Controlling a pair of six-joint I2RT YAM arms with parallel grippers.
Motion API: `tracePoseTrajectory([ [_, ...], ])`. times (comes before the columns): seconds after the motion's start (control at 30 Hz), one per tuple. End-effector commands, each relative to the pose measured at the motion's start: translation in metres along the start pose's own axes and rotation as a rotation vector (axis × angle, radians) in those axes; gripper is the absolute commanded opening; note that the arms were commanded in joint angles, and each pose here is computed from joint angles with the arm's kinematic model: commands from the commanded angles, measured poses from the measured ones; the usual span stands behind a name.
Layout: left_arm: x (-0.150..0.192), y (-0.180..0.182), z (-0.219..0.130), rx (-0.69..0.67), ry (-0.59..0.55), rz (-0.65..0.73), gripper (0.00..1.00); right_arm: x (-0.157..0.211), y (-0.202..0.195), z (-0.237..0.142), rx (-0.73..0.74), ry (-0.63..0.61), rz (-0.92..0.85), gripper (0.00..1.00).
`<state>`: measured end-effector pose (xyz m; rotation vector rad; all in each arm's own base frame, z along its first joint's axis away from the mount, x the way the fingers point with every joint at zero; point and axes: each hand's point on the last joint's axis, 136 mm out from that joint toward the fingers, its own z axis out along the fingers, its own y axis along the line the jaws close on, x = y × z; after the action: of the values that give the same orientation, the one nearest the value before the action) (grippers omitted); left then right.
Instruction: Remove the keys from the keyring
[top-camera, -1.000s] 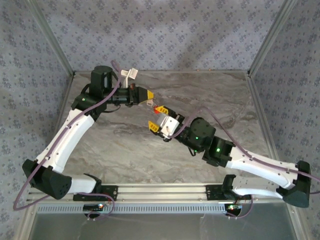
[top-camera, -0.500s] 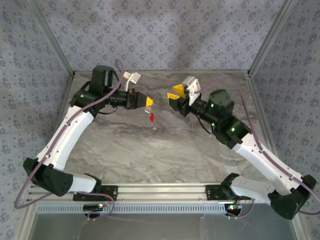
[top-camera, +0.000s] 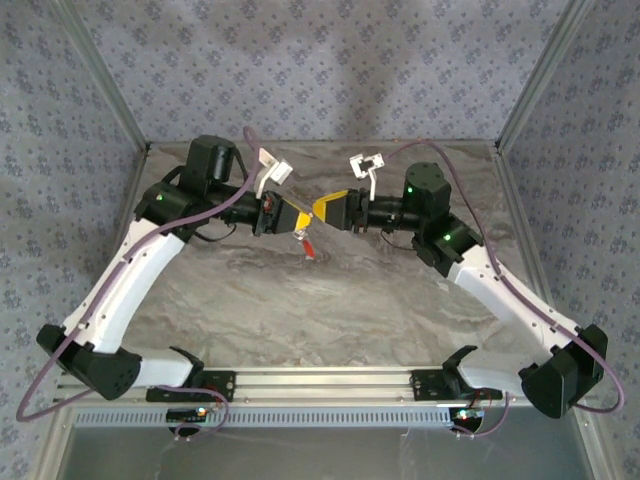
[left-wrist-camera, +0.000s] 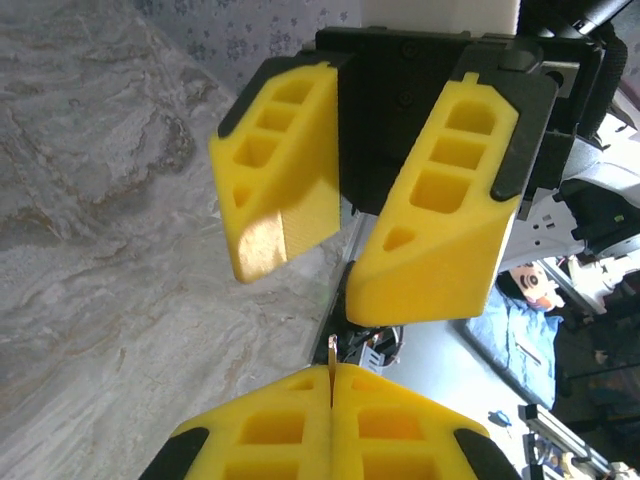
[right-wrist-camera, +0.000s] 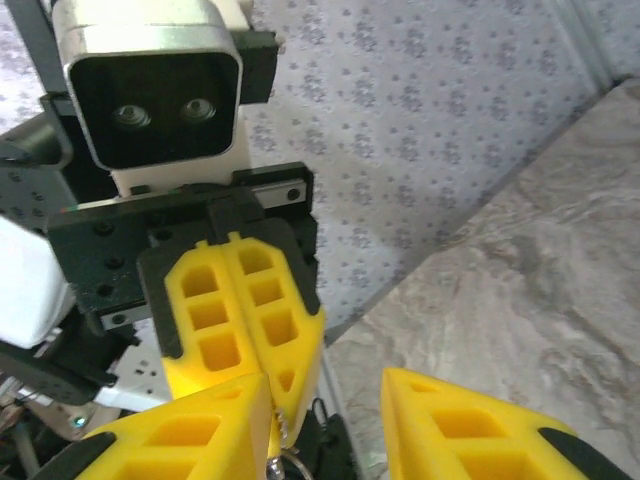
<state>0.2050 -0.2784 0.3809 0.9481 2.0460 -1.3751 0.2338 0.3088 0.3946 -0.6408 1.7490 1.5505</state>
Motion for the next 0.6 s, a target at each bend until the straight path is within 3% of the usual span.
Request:
tracePoseTrajectory([
  [0.0,-0.0028,-0.0124,-0.0076,0.008,-0.019,0.073,0.0,-0.0029,0.0226,-0.0002,-0.089,0.01,0.008,0.36],
  [0.23,-0.0031,-0.0148,-0.006,0.034,-0.022,0.068,0.0,-0.0007,0.0277,0.0032,-0.096,0.021,-0.014,0.35],
  [0.57,-0.0014,-0.0144,-0.0034,0.045,-0.016,0.06,0.0,0.0019,0.0308,0.0085,-0.116,0.038,-0.025,0.16],
])
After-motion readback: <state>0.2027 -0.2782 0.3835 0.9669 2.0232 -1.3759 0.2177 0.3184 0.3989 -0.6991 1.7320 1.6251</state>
